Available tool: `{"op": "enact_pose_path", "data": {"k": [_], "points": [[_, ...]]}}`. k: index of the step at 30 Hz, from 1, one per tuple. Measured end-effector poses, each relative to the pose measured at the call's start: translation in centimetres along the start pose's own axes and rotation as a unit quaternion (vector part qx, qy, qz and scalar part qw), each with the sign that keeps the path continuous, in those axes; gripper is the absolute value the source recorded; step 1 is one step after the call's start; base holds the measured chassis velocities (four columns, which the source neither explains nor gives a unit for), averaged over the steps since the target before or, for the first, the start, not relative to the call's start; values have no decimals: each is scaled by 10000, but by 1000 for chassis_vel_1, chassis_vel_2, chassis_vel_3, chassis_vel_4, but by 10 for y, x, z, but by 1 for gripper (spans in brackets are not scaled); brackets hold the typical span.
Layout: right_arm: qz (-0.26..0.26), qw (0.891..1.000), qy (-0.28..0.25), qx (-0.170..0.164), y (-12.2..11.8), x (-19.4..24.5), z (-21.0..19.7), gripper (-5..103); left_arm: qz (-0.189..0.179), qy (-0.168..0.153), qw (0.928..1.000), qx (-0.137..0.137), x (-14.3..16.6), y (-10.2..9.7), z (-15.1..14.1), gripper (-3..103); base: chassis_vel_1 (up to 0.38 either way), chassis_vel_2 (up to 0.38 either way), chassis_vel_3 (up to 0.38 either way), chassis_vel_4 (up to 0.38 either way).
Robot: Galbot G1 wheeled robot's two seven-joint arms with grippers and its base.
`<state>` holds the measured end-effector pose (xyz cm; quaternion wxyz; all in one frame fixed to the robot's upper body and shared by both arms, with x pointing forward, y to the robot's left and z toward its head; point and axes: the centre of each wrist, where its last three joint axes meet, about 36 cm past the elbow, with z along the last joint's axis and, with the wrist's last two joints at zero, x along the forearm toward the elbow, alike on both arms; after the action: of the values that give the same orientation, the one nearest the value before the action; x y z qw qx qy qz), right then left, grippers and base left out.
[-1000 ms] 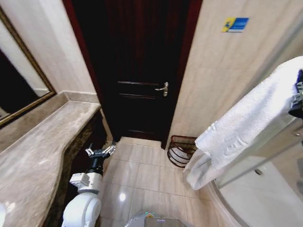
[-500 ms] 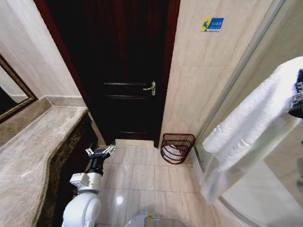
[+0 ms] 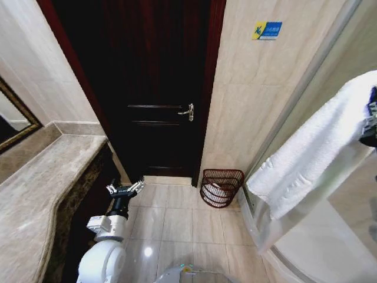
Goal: Discard the used towel into the hamper.
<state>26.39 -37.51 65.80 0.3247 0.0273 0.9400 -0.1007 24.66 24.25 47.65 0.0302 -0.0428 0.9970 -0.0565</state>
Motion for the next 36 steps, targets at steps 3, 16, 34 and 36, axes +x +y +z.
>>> {"op": "enact_pose_path", "data": {"k": [3, 16, 34, 36], "points": [[-1, 10000, 0, 0, 0, 0, 0, 12, 0, 0, 10000, 0, 0, 0, 0, 100, -127, 152, 128, -140], [-1, 10000, 0, -1, 0, 0, 0, 12, 0, 1, 10000, 0, 0, 0, 0, 100, -41, 38, 41, -37], [0, 10000, 1, 0, 0, 0, 0, 12, 0, 1, 10000, 0, 0, 0, 0, 100, -34, 35, 36, -34], [0, 10000, 0, 0, 0, 0, 0, 12, 0, 1, 10000, 0, 0, 0, 0, 100, -148, 134, 153, -148]]}}
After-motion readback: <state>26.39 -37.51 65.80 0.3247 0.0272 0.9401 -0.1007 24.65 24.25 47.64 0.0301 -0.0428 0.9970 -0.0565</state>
